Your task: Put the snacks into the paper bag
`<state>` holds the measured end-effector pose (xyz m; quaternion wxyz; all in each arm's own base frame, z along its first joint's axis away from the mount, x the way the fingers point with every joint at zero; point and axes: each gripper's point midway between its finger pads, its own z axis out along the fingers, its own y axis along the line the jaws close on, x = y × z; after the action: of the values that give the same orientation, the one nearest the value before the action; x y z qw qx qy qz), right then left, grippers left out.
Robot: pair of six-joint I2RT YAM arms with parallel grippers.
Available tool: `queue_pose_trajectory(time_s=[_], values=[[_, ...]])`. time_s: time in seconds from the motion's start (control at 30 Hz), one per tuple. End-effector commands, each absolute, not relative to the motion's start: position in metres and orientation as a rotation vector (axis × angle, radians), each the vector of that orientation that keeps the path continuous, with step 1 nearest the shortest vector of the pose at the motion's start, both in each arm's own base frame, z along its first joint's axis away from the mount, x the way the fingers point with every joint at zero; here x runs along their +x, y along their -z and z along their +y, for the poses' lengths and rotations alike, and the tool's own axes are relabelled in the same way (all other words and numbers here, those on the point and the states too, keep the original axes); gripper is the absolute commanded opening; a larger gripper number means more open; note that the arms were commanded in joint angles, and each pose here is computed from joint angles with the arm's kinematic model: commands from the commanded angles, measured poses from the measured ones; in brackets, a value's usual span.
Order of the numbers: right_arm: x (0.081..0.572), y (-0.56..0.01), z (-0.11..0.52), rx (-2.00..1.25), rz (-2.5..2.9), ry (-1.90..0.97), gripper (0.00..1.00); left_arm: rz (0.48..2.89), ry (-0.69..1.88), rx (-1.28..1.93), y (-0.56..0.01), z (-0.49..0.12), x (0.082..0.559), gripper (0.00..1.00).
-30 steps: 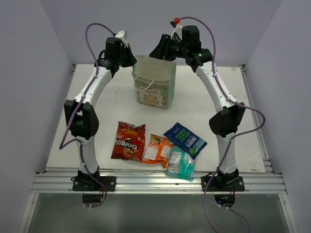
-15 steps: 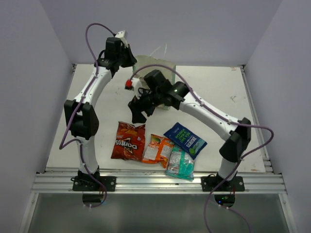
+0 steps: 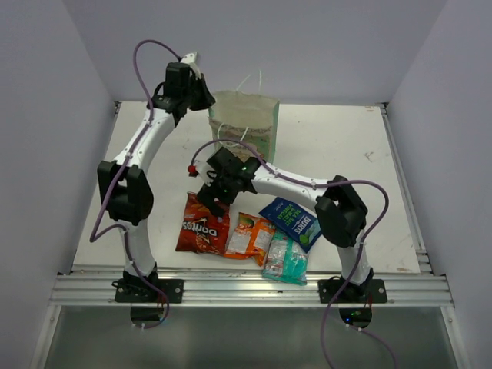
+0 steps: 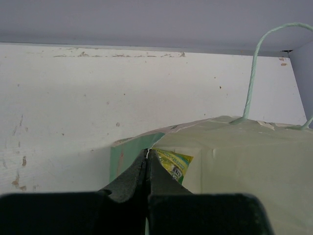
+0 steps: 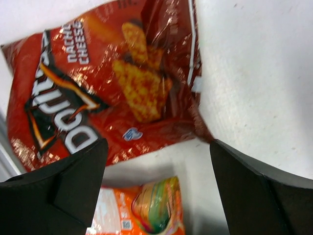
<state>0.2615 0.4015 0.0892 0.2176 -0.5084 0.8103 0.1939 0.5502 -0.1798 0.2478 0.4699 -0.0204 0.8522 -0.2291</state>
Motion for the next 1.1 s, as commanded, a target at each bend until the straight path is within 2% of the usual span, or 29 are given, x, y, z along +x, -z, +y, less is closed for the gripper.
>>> queue_pose_trajectory(time_s=[0.0,0.33,0.43,0.47,0.57,0.6,0.67,0.77,0.87,0.9,1.0,1.07], values=[[0.282,-0.093,0.427,-1.365,2.088,-0.478,0.9,2.103,0.567,-0.021,-0.257,-0.18,0.532,0.0],[0.241,0.004,0.418,-1.481,2.27,-0.519,0.89,2.1,0.555,-0.016,-0.26,-0.176,0.528,0.0],[0.229,0.025,0.405,-1.492,2.34,-0.516,0.81,2.1,0.555,-0.02,-0.26,-0.175,0.53,0.0],[0.226,0.027,0.4,-1.495,2.36,-0.504,0.56,2.097,0.556,-0.022,-0.261,-0.175,0.531,0.0],[0.226,0.014,0.394,-1.494,2.375,-0.469,0.02,2.091,0.56,-0.023,-0.263,-0.175,0.533,0.0],[0.228,0.006,0.393,-1.486,2.366,-0.459,0.0,2.094,0.559,-0.023,-0.262,-0.175,0.534,0.0],[0.23,-0.026,0.388,-1.506,2.326,-0.436,0.0,2.091,0.566,-0.022,-0.263,-0.176,0.535,0.0],[0.235,-0.105,0.39,-1.492,2.216,-0.459,0.0,2.094,0.57,-0.026,-0.26,-0.177,0.538,0.0],[0.238,-0.209,0.392,-1.439,2.082,-0.502,0.0,2.094,0.57,-0.026,-0.26,-0.177,0.54,0.0],[0.245,-0.267,0.399,-1.37,1.974,-0.535,0.0,2.089,0.571,-0.026,-0.262,-0.177,0.541,0.0],[0.253,-0.366,0.385,-1.213,1.797,-0.523,0.0,2.088,0.575,-0.033,-0.261,-0.179,0.542,0.0],[0.271,-0.401,0.366,-1.122,1.733,-0.41,0.0,2.082,0.574,-0.035,-0.264,-0.179,0.544,0.0]])
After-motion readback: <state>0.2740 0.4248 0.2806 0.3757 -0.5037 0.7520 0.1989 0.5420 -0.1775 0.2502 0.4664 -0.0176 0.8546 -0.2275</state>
